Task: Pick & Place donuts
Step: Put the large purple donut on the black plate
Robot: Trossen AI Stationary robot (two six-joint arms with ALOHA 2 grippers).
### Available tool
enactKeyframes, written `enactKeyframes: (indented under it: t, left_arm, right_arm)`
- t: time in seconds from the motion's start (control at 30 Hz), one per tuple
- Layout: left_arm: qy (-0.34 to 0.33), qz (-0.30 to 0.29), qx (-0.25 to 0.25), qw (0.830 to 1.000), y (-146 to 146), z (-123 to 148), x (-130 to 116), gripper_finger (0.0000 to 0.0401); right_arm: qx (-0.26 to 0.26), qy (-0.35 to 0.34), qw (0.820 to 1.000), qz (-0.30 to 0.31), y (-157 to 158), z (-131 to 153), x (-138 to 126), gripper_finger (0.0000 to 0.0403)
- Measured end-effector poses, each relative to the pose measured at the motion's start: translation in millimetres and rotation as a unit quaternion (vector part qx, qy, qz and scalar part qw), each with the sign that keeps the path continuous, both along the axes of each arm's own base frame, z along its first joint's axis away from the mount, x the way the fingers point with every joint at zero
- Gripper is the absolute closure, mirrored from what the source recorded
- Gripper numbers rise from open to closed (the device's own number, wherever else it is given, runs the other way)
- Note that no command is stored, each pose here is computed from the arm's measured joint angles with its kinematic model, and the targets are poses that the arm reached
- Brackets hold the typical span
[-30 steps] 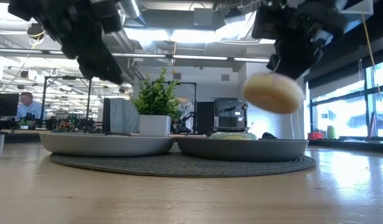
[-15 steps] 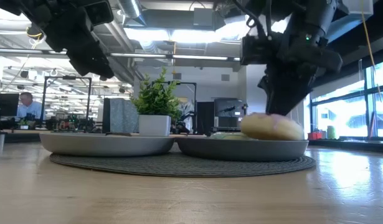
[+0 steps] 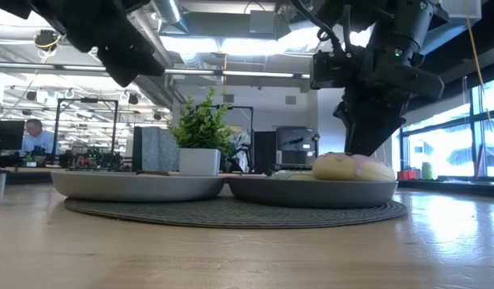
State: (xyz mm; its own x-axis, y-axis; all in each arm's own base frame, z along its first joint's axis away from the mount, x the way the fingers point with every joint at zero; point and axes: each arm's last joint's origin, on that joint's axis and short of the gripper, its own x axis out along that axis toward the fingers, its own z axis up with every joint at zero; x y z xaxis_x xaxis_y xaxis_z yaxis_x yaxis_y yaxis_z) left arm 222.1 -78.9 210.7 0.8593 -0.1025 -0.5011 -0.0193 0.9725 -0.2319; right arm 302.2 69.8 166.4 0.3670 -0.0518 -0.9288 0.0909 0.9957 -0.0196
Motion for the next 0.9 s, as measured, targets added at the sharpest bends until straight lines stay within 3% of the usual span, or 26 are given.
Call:
enactKeyframes:
  t: [0.4,0.63,0.73,0.9]
  left_arm:
    - [0.0,-0.038,-0.011,0.999,-15,-5,1,0.025]
    - [0.002,-0.081,0.006,0.997,-34,0,-1,0.0251]
    - [0.043,-0.089,0.013,0.995,-44,3,0,0.0253]
    - [0.144,-0.034,0.005,0.989,-56,8,-1,0.0249]
  right_arm:
    - [0.001,0.0,1.0,-0.004,0,0,0,0.03]
    - [0.001,-0.001,1.0,-0.005,0,0,0,0.0284]
    - [0.005,-0.001,1.0,-0.016,0,0,0,0.0283]
    - [0.005,0.0,1.0,-0.029,-1,1,-1,0.0283]
